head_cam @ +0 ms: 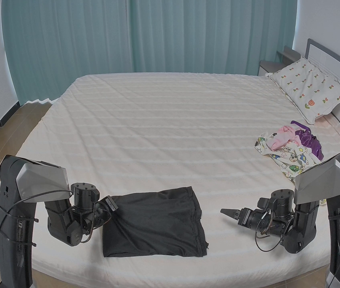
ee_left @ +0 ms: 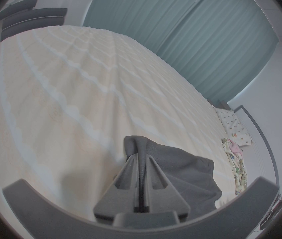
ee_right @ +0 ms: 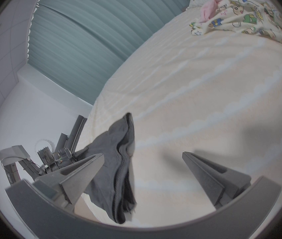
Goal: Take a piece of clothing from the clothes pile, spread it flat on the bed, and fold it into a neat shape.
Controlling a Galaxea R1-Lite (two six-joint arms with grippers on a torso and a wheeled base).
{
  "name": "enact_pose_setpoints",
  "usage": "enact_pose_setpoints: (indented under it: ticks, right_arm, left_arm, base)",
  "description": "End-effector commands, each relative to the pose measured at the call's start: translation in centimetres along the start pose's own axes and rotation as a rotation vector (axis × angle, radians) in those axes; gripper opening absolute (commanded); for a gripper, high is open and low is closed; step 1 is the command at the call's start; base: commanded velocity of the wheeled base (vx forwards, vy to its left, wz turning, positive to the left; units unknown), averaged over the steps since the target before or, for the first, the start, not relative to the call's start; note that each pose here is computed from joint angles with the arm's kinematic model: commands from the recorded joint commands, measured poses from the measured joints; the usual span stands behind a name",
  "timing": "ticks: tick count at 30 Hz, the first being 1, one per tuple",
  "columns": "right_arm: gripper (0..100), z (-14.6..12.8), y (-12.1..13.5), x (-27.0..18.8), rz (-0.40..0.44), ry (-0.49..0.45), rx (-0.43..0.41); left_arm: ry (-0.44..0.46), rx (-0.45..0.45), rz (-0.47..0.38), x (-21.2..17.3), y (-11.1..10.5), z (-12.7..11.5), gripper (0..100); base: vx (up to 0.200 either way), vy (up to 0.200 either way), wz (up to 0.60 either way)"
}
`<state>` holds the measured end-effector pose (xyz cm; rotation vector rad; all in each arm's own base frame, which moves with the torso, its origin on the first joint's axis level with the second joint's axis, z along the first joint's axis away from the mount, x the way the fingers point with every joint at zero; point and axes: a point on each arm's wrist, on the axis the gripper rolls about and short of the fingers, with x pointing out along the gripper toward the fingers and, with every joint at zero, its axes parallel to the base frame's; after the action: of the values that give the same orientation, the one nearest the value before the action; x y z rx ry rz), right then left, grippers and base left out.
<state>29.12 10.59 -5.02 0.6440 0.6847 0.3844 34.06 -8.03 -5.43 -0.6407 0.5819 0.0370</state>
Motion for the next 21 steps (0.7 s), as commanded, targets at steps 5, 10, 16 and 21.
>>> enact_pose_setpoints:
  ticks: [5, 10, 16, 21]
  right_arm:
    - [100, 1.3, 2.3, 2.5, 0.052, -0.04, -0.023]
    - [100, 1.3, 4.4, 3.6, 0.049, 0.032, -0.034]
    - [100, -0.7, 5.6, 3.8, 0.082, 0.132, -0.057]
    - [100, -3.9, 6.7, 4.6, 0.096, 0.229, -0.167]
  left_arm:
    - [-0.058, -0.085, -0.006, -0.5, -0.2, 1.7, 0]
    - [-0.058, -0.082, -0.017, -0.3, -0.3, 1.7, 0]
    - [-0.055, -0.08, -0.013, -0.2, -0.3, 1.6, 0]
    - [-0.05, -0.083, -0.008, -0.3, -0.1, 1.4, 0]
  base:
    - [0.0, 0.0, 0.0]
    - [0.0, 0.0, 0.0]
    - [0.0, 0.0, 0.0]
    - [0.0, 0.0, 0.0]
